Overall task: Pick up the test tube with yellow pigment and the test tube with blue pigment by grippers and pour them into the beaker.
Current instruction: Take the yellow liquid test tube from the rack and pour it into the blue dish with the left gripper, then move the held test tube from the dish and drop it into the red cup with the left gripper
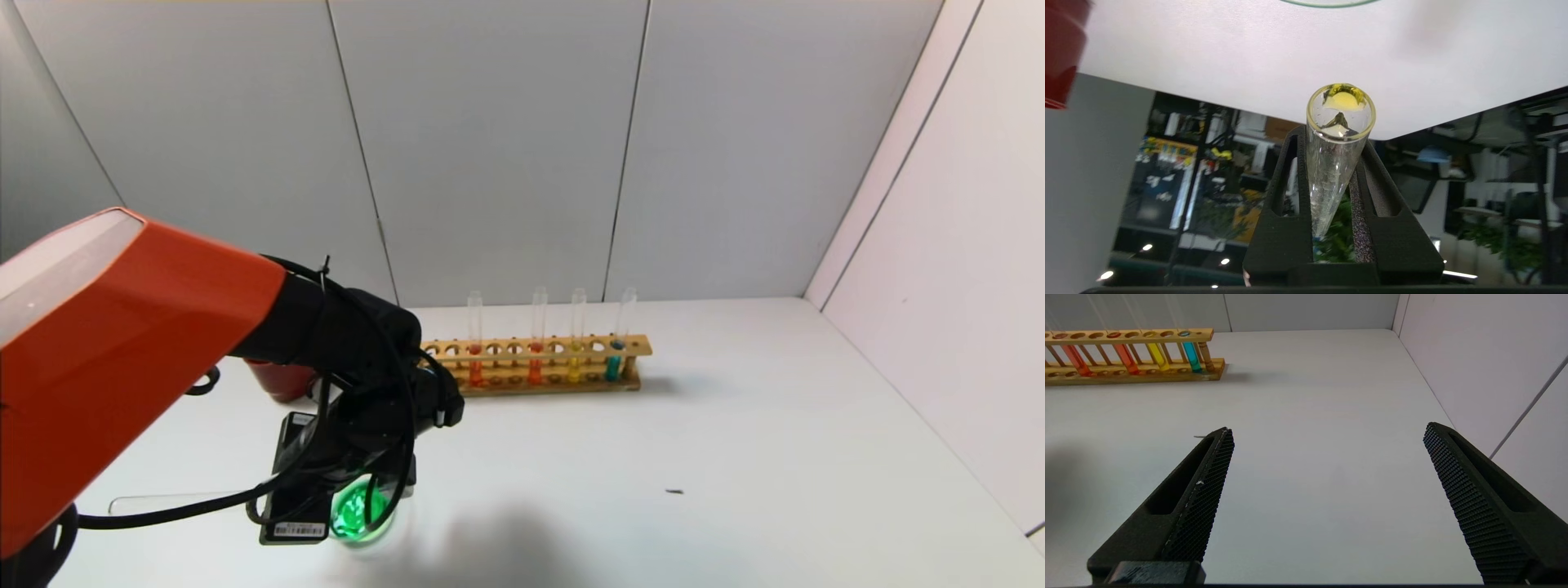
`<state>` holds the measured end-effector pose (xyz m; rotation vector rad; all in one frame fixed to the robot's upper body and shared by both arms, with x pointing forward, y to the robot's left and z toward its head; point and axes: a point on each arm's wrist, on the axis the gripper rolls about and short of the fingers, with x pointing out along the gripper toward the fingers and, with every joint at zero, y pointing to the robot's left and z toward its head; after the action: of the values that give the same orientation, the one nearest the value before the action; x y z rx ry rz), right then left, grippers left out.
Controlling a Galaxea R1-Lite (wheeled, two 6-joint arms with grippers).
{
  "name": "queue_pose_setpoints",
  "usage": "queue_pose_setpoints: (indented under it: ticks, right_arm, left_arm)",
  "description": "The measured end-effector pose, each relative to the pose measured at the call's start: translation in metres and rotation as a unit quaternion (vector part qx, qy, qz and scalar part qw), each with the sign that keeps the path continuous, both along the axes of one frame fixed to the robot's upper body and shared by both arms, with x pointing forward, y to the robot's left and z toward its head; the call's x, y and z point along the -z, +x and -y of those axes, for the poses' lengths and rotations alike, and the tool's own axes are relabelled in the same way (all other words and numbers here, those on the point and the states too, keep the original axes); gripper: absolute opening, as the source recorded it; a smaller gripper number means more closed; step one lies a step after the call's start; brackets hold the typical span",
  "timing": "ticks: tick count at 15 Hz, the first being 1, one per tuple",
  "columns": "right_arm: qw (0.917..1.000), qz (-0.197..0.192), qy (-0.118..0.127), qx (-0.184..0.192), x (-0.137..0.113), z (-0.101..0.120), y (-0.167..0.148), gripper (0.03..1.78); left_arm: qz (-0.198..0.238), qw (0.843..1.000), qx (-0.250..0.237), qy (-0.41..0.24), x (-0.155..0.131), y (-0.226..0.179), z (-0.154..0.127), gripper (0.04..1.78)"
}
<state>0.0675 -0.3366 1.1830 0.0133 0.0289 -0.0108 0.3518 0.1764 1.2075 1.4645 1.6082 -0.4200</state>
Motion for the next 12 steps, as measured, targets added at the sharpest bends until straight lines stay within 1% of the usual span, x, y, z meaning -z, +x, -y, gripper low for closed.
queue_pose_setpoints:
  ticks: [2,4,6,8,9,10,11,12]
  right_arm:
    - [1.0,0.0,0.0,0.0,0.0,0.0,0.0,1.7]
    - [1.0,0.0,0.0,0.0,0.0,0.0,0.0,1.7]
    - [1.0,0.0,0.0,0.0,0.0,0.0,0.0,1.7]
    - [1.0,0.0,0.0,0.0,0.0,0.0,0.0,1.7]
    - [1.0,0.0,0.0,0.0,0.0,0.0,0.0,1.7]
    - [1.0,0.0,0.0,0.0,0.0,0.0,0.0,1.7]
    - [1.0,0.0,0.0,0.0,0.0,0.0,0.0,1.7]
    - [1.0,0.0,0.0,0.0,0.0,0.0,0.0,1.7]
  left_arm:
    - [0.016,0.998,-0.04,-0.05,-0.015,-0.004,-0.007,0.32]
    - [0.063,0.989,-0.089,-0.102,-0.034,-0.011,-0.013,0.32]
    - [0.126,0.973,-0.125,-0.146,-0.051,-0.023,-0.02,0.32]
    - [0.184,0.954,-0.139,-0.191,-0.065,-0.035,-0.028,0.32]
    - [0.222,0.938,-0.15,-0.219,-0.072,-0.04,-0.033,0.32]
    - [0.261,0.918,-0.166,-0.248,-0.078,-0.042,-0.038,0.32]
    - [0.299,0.894,-0.186,-0.277,-0.084,-0.043,-0.042,0.32]
    - [0.336,0.866,-0.206,-0.307,-0.091,-0.042,-0.046,0.32]
